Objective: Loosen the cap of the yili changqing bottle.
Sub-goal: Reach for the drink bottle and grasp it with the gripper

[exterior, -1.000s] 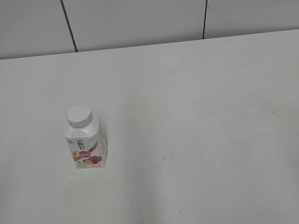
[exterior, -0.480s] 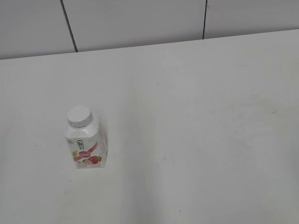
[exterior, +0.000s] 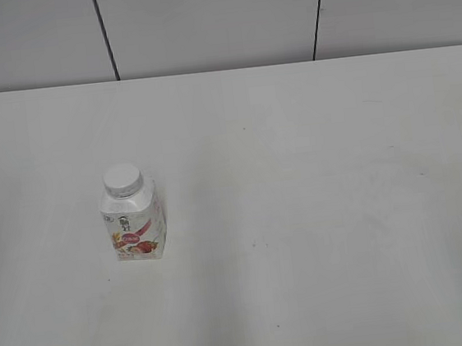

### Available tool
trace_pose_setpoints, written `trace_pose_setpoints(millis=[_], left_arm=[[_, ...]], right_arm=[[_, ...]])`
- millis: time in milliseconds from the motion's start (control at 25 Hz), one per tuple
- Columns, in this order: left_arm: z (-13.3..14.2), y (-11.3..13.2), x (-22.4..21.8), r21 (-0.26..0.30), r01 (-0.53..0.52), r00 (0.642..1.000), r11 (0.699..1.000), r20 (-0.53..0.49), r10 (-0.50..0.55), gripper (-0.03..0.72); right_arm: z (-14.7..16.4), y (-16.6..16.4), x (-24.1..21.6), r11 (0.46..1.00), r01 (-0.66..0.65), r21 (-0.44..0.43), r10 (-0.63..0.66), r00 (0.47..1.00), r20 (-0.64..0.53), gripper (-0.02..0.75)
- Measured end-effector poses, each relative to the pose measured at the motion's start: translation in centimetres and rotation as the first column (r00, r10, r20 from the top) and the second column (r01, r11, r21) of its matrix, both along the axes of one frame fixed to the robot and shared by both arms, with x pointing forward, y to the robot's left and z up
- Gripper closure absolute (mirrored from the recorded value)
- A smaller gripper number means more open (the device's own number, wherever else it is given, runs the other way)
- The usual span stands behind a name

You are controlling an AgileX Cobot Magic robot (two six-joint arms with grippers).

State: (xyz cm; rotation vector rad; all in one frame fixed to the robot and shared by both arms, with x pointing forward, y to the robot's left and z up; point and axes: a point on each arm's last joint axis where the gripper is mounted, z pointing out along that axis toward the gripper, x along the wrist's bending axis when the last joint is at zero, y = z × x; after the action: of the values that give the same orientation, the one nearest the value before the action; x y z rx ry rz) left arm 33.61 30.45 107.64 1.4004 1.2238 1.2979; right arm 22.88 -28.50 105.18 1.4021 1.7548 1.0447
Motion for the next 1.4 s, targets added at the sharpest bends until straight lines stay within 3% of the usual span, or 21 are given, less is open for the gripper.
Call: trace_pose_setpoints(millis=[200,440,680,1000,1400], left_arm=[[-1.4,-0.1,3.4,-0.018,0.013,0.995,1.000,-0.097,-0.015,0.261],[-3.0,-0.5,6.8,-0.021,0.053,0.997,0.998,-0.062,-0.054,0.295],[-6.2,-0.6,9.5,-0.041,0.060,0.983,0.997,-0.173,-0.066,0.298],[-10.2,-0.9,10.9,-0.113,0.084,0.979,0.990,-0.173,-0.103,0.302],[-15.0,-2.6,11.7,-0.173,0.247,0.934,0.953,-0.219,-0.282,0.314]], right_arm=[[0.0,0.0,0.0,1.000,0.000,0.000,0.000,1.000,0.000,0.152],[0.0,0.0,0.0,1.000,0.000,0.000,0.000,1.000,0.000,0.152],[0.0,0.0,0.0,1.000,-0.001,0.001,0.001,1.000,0.000,0.152],[0.0,0.0,0.0,1.000,-0.001,0.002,0.001,1.000,0.001,0.152],[0.0,0.0,0.0,1.000,-0.001,0.002,0.001,1.000,0.001,0.152]])
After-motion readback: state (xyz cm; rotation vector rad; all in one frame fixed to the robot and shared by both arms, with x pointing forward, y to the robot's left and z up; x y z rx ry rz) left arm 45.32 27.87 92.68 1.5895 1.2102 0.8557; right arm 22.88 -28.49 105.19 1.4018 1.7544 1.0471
